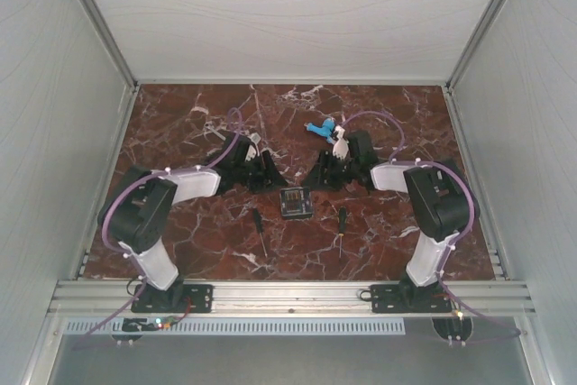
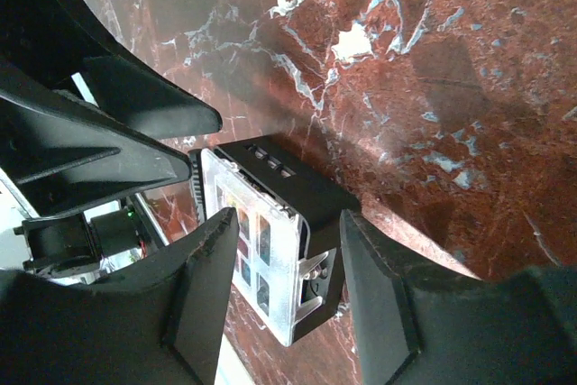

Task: Snap on the fuse box
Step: Close the fuse box cover on the fuse box base.

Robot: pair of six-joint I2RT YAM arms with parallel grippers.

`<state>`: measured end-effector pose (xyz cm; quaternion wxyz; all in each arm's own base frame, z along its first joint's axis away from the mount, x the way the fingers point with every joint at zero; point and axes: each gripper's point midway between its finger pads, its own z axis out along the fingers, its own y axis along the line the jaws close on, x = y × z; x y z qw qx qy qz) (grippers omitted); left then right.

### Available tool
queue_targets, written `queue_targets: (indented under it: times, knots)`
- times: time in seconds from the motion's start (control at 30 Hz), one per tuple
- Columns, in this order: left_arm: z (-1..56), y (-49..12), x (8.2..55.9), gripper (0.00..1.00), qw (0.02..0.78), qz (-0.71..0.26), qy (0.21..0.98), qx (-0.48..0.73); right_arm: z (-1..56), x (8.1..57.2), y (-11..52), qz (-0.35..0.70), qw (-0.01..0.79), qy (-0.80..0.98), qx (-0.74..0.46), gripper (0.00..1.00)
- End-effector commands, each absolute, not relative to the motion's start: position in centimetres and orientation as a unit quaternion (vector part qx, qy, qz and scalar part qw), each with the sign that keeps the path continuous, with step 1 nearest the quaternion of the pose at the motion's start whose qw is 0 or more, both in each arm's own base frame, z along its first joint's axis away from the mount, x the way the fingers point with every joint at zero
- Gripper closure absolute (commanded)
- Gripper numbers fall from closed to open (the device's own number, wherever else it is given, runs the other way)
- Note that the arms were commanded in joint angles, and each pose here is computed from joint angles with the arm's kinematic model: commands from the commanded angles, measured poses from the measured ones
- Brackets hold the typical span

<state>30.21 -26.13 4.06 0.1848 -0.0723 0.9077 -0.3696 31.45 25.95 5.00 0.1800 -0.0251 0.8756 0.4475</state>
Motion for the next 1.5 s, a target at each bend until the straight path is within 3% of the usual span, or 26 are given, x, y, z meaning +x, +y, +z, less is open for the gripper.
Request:
queue_targets:
  times: [0.0, 0.4, 0.7, 0.93, 1.1, 1.27, 1.47]
  knots:
    - [4.3, -27.3, 31.1, 0.50, 0.192, -0.397, 0.896, -0.044, 4.6, 31.7, 26.4, 0.461, 0.184, 0.867, -0.038, 0.55]
    - [0.4, -26.9, 27.4, 0.62, 0.134, -0.401, 0.904, -0.055, 0.4, 28.5, 26.0, 0.452, 0.131, 0.881, -0.038, 0.72]
    - [-1.6, -25.9, 24.3, 0.66, 0.119, -0.373, 0.918, -0.058, -0.8, 27.4, 26.3, 0.424, 0.143, 0.892, -0.067, 0.74]
    - [0.8, -25.3, 23.9, 0.65, 0.143, -0.381, 0.911, -0.065, 4.1, 30.7, 27.4, 0.427, 0.201, 0.876, -0.100, 0.59]
    - [3.3, -25.0, 24.3, 0.58, 0.172, -0.385, 0.904, -0.072, 7.3, 30.6, 26.6, 0.417, 0.231, 0.874, -0.095, 0.52]
    - [4.9, -24.8, 24.8, 0.45, 0.208, -0.364, 0.906, -0.053, 7.0, 27.8, 24.7, 0.400, 0.222, 0.887, -0.059, 0.50]
    - [4.8, -25.6, 24.8, 0.43, 0.219, -0.340, 0.915, -0.017, 6.7, 24.1, 24.5, 0.428, 0.192, 0.883, -0.025, 0.53]
